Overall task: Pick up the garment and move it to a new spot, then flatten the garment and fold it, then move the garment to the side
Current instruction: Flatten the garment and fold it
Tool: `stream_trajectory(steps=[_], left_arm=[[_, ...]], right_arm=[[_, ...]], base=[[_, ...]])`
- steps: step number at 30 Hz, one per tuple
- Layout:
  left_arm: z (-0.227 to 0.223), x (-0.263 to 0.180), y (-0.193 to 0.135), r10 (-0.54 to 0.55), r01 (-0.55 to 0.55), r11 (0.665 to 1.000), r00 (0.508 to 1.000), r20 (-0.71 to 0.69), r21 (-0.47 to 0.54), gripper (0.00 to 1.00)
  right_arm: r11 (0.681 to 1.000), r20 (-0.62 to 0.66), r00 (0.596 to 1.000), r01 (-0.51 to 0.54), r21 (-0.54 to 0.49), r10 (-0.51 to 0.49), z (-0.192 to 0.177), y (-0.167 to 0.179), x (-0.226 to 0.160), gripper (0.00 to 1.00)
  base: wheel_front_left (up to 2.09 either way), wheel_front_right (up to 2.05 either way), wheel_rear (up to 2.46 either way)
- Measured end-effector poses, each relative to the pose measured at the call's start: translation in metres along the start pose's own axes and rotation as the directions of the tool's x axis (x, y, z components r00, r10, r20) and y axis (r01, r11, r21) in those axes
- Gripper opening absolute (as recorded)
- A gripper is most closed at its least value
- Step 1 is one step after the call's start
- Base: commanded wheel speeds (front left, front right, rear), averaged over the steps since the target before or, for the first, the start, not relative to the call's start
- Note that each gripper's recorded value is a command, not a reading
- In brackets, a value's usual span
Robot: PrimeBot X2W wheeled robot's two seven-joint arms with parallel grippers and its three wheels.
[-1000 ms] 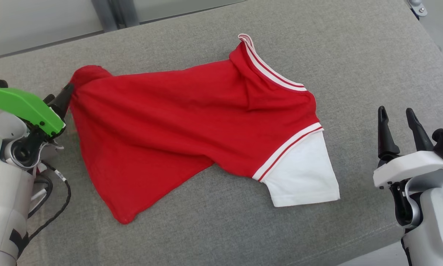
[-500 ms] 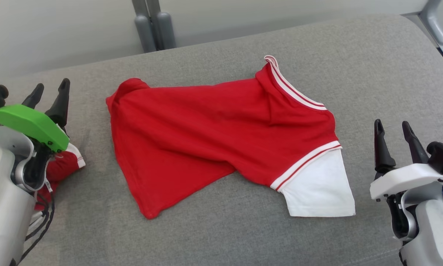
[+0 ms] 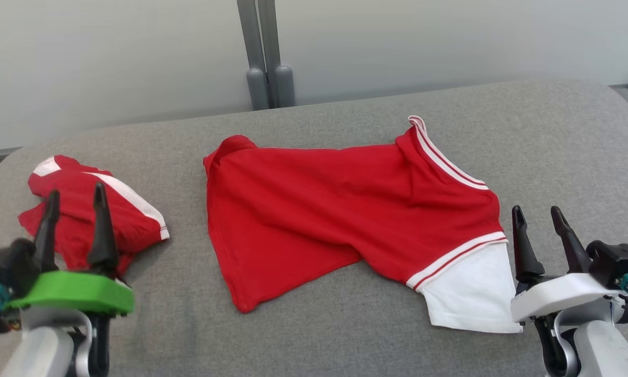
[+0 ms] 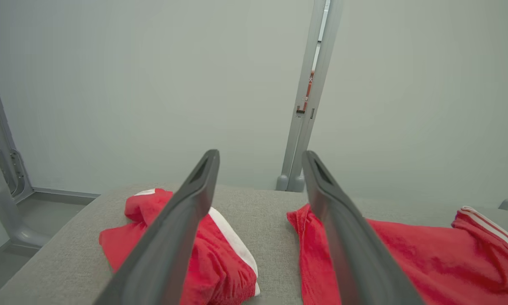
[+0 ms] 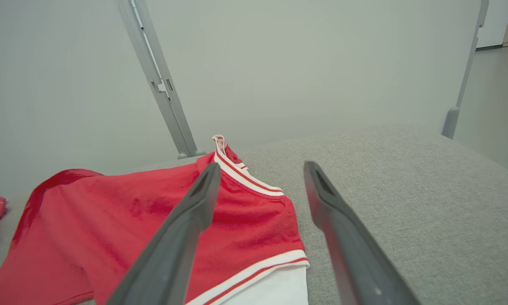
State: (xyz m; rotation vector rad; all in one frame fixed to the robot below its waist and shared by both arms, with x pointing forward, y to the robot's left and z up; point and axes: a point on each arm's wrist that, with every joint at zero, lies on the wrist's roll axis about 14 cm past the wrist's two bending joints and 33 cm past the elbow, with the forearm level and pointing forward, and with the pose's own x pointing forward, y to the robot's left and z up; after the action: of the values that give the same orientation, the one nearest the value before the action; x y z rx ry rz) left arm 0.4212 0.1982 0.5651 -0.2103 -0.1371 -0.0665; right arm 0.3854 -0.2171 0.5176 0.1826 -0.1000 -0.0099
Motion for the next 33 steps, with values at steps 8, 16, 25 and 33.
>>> stream_trajectory(steps=[8,16,25,33], left_arm=[[-0.01,-0.057,-0.005,0.074,-0.074,0.997,0.997,0.019,0.008,1.0],[-0.035,-0.073,-0.017,0.069,-0.069,0.997,0.997,-0.034,-0.014,1.0],[-0.035,-0.07,-0.015,0.072,-0.072,0.997,0.997,-0.02,-0.012,1.0],[-0.037,-0.069,-0.023,0.046,-0.047,0.998,0.999,-0.018,-0.05,1.0]], right_arm=[[0.998,0.039,0.997,-0.059,-0.01,0.059,0.011,0.015,-0.011,1.0],[0.997,0.052,0.996,-0.067,-0.024,0.069,0.014,0.017,-0.017,1.0],[0.997,0.085,0.994,-0.07,-0.042,0.074,0.025,0.018,-0.017,1.0],[0.997,0.087,0.994,-0.061,-0.055,0.065,0.027,0.013,-0.02,1.0]], base=[[0.0,0.0,0.0],[0.0,0.0,0.0],[0.0,0.0,0.0],[0.0,0.0,0.0]])
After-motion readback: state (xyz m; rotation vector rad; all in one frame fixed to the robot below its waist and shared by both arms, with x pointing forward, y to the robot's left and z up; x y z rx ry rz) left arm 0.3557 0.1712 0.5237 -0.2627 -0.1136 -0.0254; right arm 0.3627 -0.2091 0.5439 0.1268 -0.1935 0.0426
